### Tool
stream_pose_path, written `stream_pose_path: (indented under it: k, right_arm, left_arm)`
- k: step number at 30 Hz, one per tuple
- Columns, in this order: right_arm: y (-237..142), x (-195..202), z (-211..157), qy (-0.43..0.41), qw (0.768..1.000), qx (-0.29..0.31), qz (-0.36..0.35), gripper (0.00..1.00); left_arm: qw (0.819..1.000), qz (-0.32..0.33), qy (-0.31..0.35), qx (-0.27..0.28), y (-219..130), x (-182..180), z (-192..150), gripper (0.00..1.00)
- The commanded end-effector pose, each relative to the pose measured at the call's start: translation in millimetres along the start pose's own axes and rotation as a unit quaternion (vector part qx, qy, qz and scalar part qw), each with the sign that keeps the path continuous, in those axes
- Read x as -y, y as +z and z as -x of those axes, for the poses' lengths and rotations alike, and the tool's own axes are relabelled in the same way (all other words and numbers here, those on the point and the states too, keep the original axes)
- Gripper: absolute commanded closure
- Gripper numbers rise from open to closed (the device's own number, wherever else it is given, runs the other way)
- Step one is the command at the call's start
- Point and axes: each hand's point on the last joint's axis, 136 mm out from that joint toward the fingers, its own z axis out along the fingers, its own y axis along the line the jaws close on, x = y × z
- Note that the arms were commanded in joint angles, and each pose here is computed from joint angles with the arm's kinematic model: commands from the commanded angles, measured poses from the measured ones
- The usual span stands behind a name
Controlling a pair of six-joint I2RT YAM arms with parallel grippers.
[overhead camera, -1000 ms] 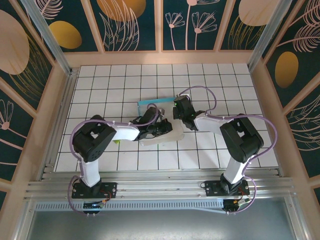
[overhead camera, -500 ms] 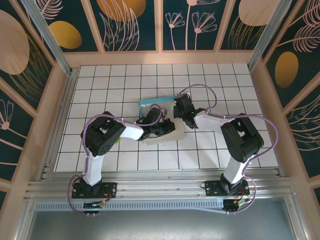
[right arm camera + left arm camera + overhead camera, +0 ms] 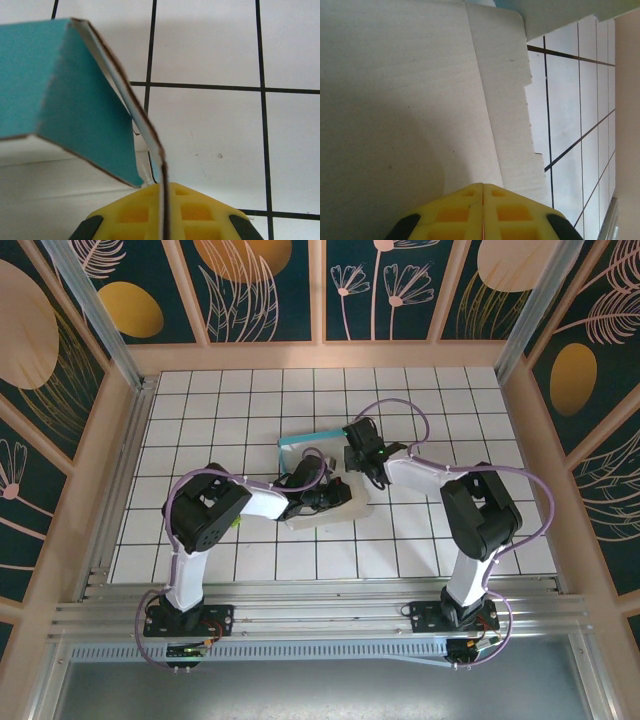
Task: Fold the paper box
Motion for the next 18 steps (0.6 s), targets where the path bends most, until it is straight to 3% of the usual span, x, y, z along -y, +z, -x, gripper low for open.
stream_pose_path:
  k: [1,10,18]
  right_arm:
    - [6,9,-17,-0.005,1.000,-0.022,-0.021,0.98]
    - [1,9,-17,-0.002,1.000,-0.013,-0.015,0.99]
    - [0,7,-20,0.008,1.000,-0.015,-0.006,0.99]
  left_arm:
    - [1.000,0.015,0.015,0.021,-6,10,14,0.93]
    - [0.999,-0.024,0.005,0.033,16,35,32,0.99]
    - [1.000,-0.014,-0.010,0.013,38,15,22,1.00]
